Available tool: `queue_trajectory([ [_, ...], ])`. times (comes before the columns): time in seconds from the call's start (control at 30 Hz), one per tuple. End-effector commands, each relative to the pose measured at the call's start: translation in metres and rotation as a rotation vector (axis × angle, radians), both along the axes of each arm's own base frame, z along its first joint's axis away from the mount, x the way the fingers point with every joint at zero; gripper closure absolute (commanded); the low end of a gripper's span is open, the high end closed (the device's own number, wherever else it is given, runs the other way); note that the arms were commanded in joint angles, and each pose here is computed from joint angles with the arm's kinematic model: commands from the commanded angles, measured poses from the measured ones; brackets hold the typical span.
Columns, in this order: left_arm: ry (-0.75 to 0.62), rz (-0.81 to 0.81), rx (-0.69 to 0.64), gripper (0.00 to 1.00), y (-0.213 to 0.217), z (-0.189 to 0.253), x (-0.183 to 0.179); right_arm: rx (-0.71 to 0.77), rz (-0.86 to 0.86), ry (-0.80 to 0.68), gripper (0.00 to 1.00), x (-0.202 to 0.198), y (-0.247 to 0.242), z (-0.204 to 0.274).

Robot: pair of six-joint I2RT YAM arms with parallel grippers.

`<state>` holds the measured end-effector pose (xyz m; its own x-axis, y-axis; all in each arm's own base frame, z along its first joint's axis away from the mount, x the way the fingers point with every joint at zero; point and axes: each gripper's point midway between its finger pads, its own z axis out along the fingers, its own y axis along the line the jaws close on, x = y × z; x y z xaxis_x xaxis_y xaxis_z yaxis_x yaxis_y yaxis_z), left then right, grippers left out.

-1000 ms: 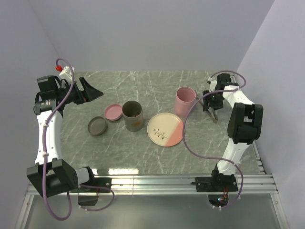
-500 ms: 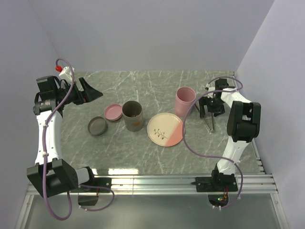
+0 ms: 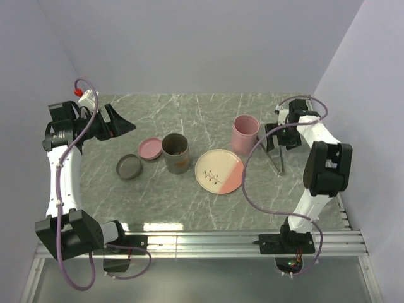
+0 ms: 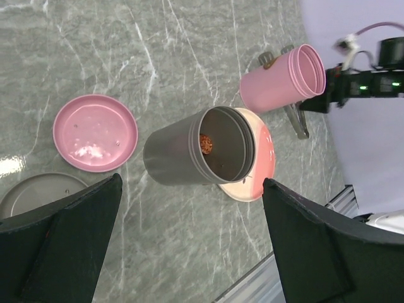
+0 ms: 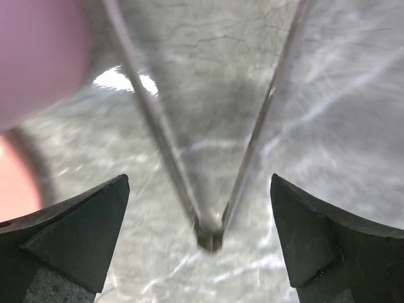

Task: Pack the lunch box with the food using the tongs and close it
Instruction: Place the clamp at the center of the board, then pick up the box lid from the center of the board.

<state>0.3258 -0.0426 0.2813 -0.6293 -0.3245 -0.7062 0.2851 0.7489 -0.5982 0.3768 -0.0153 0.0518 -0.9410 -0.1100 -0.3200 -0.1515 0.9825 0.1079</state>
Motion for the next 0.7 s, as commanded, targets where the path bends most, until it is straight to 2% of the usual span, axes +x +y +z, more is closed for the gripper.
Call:
queue_trajectory([
  [0.0,-0.008,0.001,0.038,0.01,0.006,0.008,0.002,0.0,0.014,-0.16,0.0,0.003,-0.002,0.069],
  [0.17,-0.007,0.006,0.062,0.01,0.011,0.004,0.003,0.005,0.018,-0.293,0.0,-0.007,-0.005,0.129],
  [0.27,-0.032,0.026,0.13,0.01,0.02,-0.001,0.004,0.001,0.023,-0.385,0.0,-0.013,-0.004,0.164],
  [0.4,-0.075,0.026,0.309,0.01,0.038,-0.02,-0.002,0.069,0.061,-0.502,0.0,-0.022,0.013,0.206],
  [0.43,-0.101,-0.005,0.378,0.01,0.042,-0.026,-0.004,0.09,0.072,-0.523,0.0,-0.024,0.017,0.214],
  [0.47,-0.067,-0.027,0.41,0.01,0.044,-0.04,-0.011,0.114,0.086,-0.539,0.0,-0.03,0.023,0.222],
  [0.5,-0.098,-0.086,0.501,0.01,0.049,-0.048,-0.016,0.139,0.091,-0.547,0.0,-0.032,0.026,0.227],
  [0.57,-0.057,-0.163,0.56,0.01,0.05,-0.077,-0.033,0.21,0.126,-0.559,0.0,-0.037,0.04,0.236],
  [0.6,-0.072,-0.19,0.636,0.01,0.056,-0.085,-0.037,0.233,0.135,-0.562,0.0,-0.038,0.044,0.24],
  [0.67,-0.05,-0.224,0.68,0.02,0.06,-0.111,-0.047,0.299,0.179,-0.547,0.0,-0.045,0.056,0.242],
])
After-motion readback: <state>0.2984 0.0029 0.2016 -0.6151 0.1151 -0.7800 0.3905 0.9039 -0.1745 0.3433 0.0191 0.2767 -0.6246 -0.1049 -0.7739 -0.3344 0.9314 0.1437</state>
